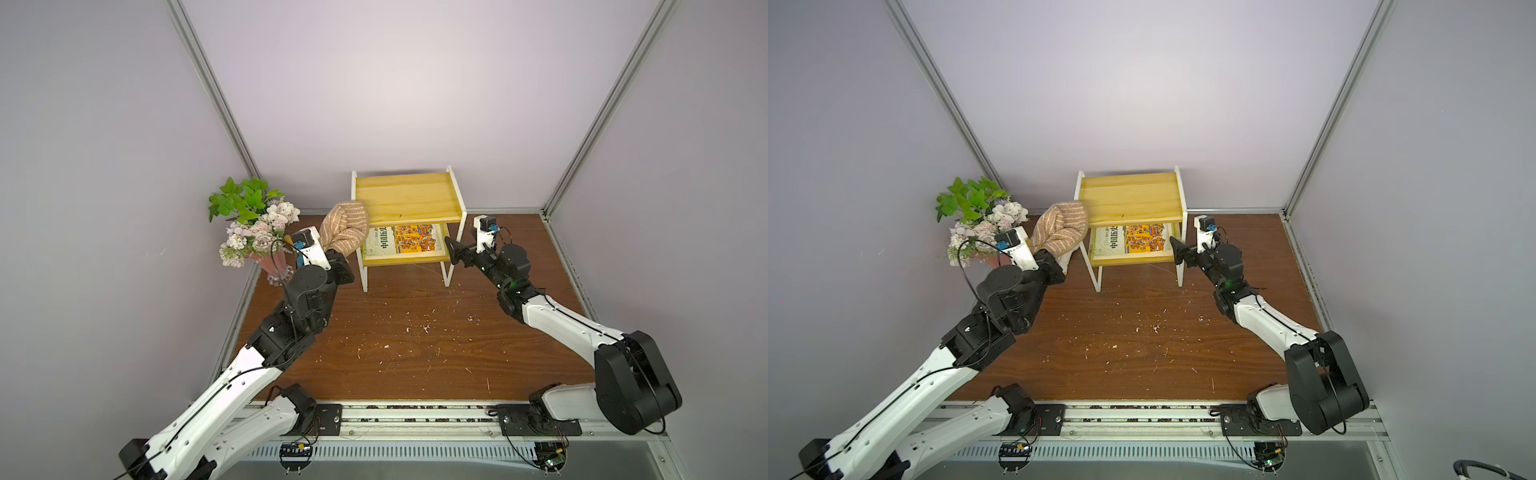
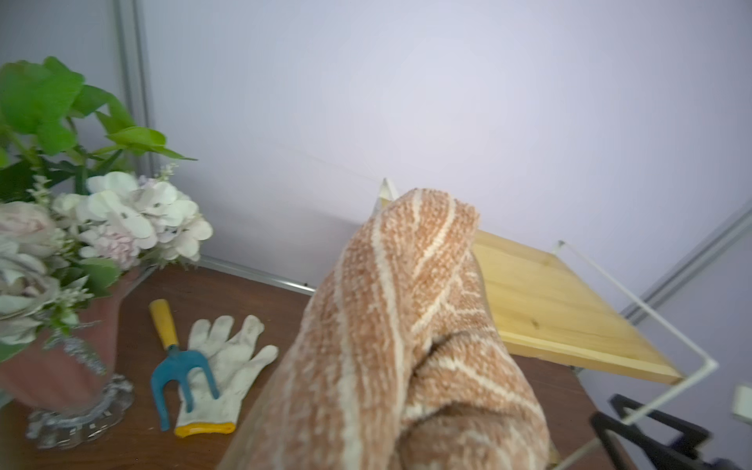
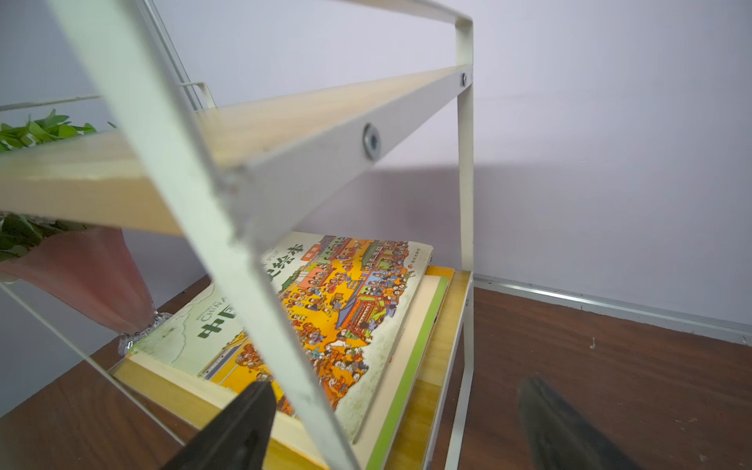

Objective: Wipe the bookshelf clean with a cloth
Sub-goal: Wipe the dust from the shelf.

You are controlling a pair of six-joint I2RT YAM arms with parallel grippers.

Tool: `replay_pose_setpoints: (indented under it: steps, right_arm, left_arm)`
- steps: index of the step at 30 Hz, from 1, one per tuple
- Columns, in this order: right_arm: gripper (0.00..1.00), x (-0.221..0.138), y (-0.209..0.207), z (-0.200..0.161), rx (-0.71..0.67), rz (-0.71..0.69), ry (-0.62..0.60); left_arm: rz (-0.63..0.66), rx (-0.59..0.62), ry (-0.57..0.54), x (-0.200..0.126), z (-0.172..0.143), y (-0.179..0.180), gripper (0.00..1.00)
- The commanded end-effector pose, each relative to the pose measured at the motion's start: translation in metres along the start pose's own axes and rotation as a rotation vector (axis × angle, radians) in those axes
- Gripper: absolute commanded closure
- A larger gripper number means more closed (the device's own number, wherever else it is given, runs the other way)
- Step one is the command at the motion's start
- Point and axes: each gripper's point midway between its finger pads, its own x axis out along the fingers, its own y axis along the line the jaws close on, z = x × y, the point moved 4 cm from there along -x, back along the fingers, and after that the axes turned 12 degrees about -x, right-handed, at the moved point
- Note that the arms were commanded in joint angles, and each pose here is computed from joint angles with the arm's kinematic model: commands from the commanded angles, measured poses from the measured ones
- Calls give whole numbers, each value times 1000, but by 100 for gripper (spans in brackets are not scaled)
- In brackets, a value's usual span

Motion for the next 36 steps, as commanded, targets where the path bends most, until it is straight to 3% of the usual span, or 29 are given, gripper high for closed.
replay_pose_setpoints:
  steps: [1,2,4,6,9,11,15,18,23,26,31,33,36]
  right_arm:
    - [5,2,3,19,14,24,-51]
    - [5,1,3,20,14,23,-49]
    - [5,-2,3,20,9,21,-47]
    - [5,-5,3,21,8,19,-49]
    - [5,-10,3,23,16,17,-58]
    - [5,-13,3,26,15,20,-66]
    - [5,-18,5,32,11,28,-76]
    - [5,-21,6,37,11,37,-89]
    - [5,-24,6,39,13,37,-94]
    - [5,-25,7,40,10,39,-92]
    - [5,-25,7,41,0,36,-87]
    - [5,-24,7,40,6,40,-87]
    - [5,-23,8,38,17,48,-91]
  left_arm:
    - [-428,28,228,10,-24,-81,100]
    - [-480,84,271,9,-29,-103,100]
    - [-421,218,207,9,-19,-127,100]
    - [-266,304,147,27,-5,-123,100]
    - [83,402,91,65,6,-101,100]
    - [214,434,70,91,3,-86,100]
    - [283,376,85,129,15,-60,100]
    - [293,388,114,154,17,-60,100]
    - [390,441,170,203,-14,-59,100]
    - [264,404,261,218,-44,-80,100]
    - [16,385,357,192,-60,-134,100]
    - [93,395,324,187,-58,-118,99]
    - [306,386,265,205,-47,-52,100]
